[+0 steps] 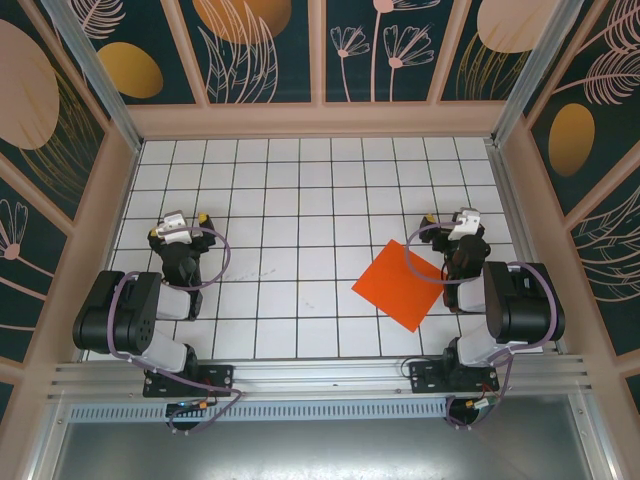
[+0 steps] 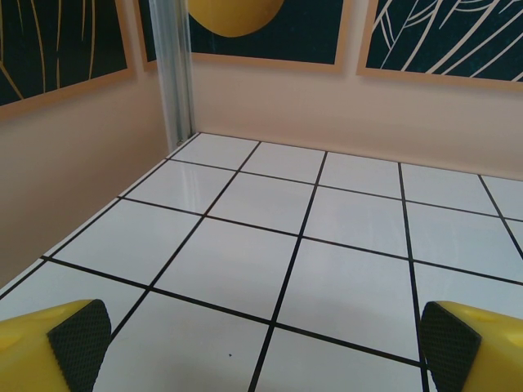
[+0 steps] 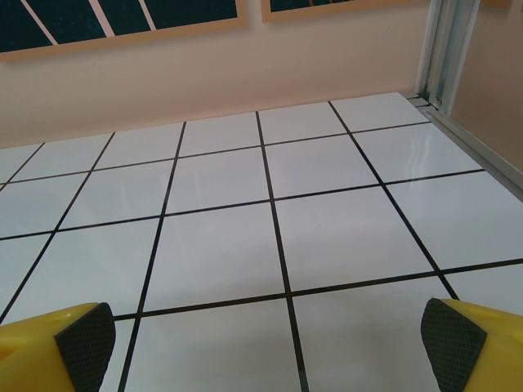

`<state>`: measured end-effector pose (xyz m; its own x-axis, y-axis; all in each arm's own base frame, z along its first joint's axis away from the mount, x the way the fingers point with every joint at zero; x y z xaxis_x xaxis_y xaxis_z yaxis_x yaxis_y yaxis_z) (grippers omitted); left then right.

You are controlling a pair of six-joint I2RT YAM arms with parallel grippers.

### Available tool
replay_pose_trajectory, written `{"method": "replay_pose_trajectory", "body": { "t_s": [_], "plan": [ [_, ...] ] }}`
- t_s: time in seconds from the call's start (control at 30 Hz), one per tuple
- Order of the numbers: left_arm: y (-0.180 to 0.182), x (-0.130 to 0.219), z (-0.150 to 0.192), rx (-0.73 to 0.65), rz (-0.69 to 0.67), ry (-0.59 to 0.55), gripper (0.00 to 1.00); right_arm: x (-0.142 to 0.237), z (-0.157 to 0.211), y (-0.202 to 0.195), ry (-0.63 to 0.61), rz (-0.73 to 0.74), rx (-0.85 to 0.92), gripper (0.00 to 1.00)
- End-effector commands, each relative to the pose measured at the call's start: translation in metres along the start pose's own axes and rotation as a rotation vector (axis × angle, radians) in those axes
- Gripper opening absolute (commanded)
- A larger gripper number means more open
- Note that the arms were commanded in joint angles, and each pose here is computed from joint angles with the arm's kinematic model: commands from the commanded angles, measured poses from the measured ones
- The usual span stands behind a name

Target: Fold a paper plane with a square sheet of paper (pick it up from the middle)

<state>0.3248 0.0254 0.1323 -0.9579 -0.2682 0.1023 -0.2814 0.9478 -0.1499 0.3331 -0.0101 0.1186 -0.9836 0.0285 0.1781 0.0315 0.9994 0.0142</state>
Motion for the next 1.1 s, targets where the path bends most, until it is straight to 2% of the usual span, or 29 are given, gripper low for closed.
{"method": "replay_pose_trajectory", "body": {
  "t_s": [0.0,0.7,0.83,1.07],
  "plan": [
    [-0.001,-0.003,-0.009,0.015,0.006,-0.035,0.99,-0.003,-0.008,0.001,-0.028,-0.018,-0.008,0.99],
    [-0.002,-0.002,-0.011,0.014,0.011,-0.040,0.99,-0.003,-0.009,0.004,-0.031,-0.041,0.000,0.99],
    [-0.014,0.000,-0.008,-0.023,0.105,-0.027,0.99,0.001,-0.009,0.008,-0.044,-0.045,0.018,0.99],
    [-0.016,0.009,-0.013,-0.023,0.141,-0.055,0.99,0.017,-0.015,0.014,-0.104,-0.075,0.044,0.99]
  ]
}}
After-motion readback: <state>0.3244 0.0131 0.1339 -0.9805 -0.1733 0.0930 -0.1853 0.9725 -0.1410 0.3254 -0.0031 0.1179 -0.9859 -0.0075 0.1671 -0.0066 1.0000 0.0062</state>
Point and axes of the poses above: each hand's point on the last joint's axis, 136 mm out from that joint toward the fingers, its own x axis back along the fingers, its own y axis along the line the jaws close on, z = x × y, the point moved 4 cm from there along x, back along the fingers, and after that the axes turned 5 degrees about x, right-handed, at the moved point
